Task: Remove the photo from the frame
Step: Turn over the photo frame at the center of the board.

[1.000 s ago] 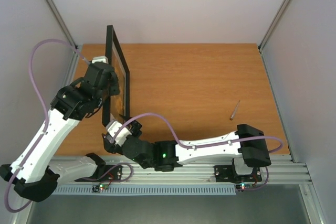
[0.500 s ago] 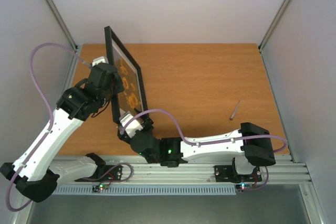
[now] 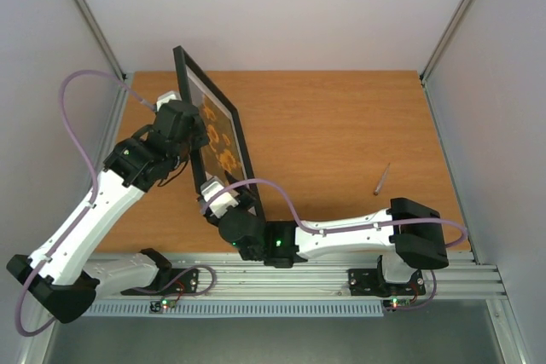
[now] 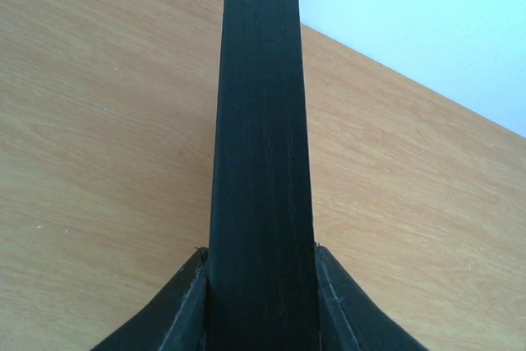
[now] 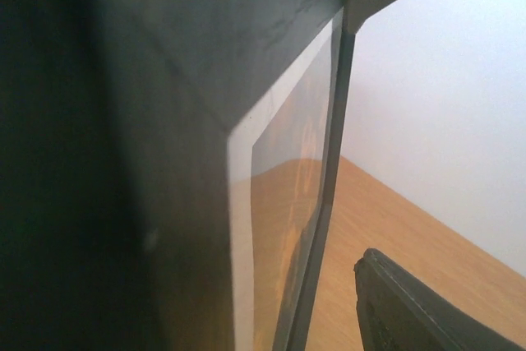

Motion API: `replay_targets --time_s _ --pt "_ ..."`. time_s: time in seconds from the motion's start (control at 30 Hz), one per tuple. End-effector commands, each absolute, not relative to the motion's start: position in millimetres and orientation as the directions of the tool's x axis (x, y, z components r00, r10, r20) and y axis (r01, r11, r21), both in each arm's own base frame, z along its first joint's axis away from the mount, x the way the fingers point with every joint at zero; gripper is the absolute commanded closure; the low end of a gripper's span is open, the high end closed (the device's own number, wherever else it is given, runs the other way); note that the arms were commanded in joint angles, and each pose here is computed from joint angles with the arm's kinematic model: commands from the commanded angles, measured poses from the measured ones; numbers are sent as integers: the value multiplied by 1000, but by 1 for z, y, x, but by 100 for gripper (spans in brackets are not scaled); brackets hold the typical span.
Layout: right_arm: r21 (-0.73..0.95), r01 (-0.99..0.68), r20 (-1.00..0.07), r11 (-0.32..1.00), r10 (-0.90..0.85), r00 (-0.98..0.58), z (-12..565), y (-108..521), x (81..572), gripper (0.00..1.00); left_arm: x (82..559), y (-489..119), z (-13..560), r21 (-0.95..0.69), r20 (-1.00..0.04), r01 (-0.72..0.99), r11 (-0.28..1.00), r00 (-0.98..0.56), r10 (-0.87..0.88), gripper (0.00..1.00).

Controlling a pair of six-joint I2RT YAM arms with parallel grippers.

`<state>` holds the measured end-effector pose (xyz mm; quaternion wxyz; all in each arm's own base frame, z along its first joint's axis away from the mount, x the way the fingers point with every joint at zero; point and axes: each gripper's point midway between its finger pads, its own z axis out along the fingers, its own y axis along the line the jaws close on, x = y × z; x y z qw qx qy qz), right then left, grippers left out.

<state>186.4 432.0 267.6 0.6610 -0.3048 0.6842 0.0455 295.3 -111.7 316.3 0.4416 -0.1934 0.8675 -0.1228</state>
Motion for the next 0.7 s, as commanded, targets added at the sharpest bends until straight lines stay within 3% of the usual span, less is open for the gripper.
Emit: replay_targets --time_s 0.0,0.27,0.57,0.67 --pt "-277 -376 -960 884 -274 62 296 405 202 40 298 -101 358 -438 -788 -193 878 -389 -478 81" --pt "-210 -405 -976 890 -213 38 304 390 199 53 287 -86 368 -431 -812 -198 880 -340 -474 63" --pt "-108 -426 -991 898 -132 -26 313 371 208 65 271 -65 392 -430 -844 -194 882 -262 -469 32" --pt "-89 -423 -992 902 -118 -41 311 364 211 68 263 -57 405 -424 -856 -190 885 -236 -460 29"
